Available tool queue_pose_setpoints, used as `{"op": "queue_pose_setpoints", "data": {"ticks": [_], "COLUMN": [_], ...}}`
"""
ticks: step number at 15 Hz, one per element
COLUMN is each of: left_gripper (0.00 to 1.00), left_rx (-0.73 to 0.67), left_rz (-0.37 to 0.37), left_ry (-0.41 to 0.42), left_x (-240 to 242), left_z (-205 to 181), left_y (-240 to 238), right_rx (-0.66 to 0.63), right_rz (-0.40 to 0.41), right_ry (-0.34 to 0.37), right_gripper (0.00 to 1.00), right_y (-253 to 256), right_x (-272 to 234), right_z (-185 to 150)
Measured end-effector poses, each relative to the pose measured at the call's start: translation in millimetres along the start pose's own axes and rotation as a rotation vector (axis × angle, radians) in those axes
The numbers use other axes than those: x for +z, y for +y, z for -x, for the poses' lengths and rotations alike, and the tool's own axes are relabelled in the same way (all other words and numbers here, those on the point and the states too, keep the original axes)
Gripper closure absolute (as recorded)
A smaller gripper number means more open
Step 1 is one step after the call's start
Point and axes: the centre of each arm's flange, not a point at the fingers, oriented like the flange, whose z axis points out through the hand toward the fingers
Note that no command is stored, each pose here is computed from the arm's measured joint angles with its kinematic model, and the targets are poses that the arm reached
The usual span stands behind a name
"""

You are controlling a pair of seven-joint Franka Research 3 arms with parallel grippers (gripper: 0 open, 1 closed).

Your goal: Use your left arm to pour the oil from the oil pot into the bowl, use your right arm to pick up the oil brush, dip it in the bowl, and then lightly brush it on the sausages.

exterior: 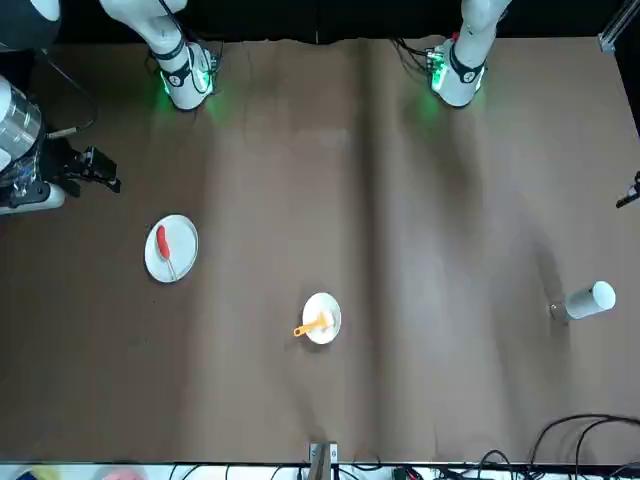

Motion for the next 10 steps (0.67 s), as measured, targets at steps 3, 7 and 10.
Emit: {"op": "queue_pose_setpoints", "data": {"ticks": [3, 7, 10], "left_gripper": [0.00, 0.00, 0.00], "left_rx": [0.134, 0.283, 0.366], "left_rz": [0.035, 0.030, -0.001], "left_ry": [0.076, 0.133, 0.189], "left_x": [20.2, 27.3, 33.5], "left_z": [15.9, 44.7, 76.1], "left_y": [-13.7, -26.2, -39.7], "right_rx": [0.000, 0.000, 0.000], "right_rz": [0.000, 0.000, 0.000], "right_ry": [0.000, 0.000, 0.000], "right_gripper": [0.00, 0.00, 0.00], "right_y": [0.0, 0.0, -0.2], "right_x": [0.0, 0.0, 0.0], "right_z": [0.0, 0.0, 0.0]}}
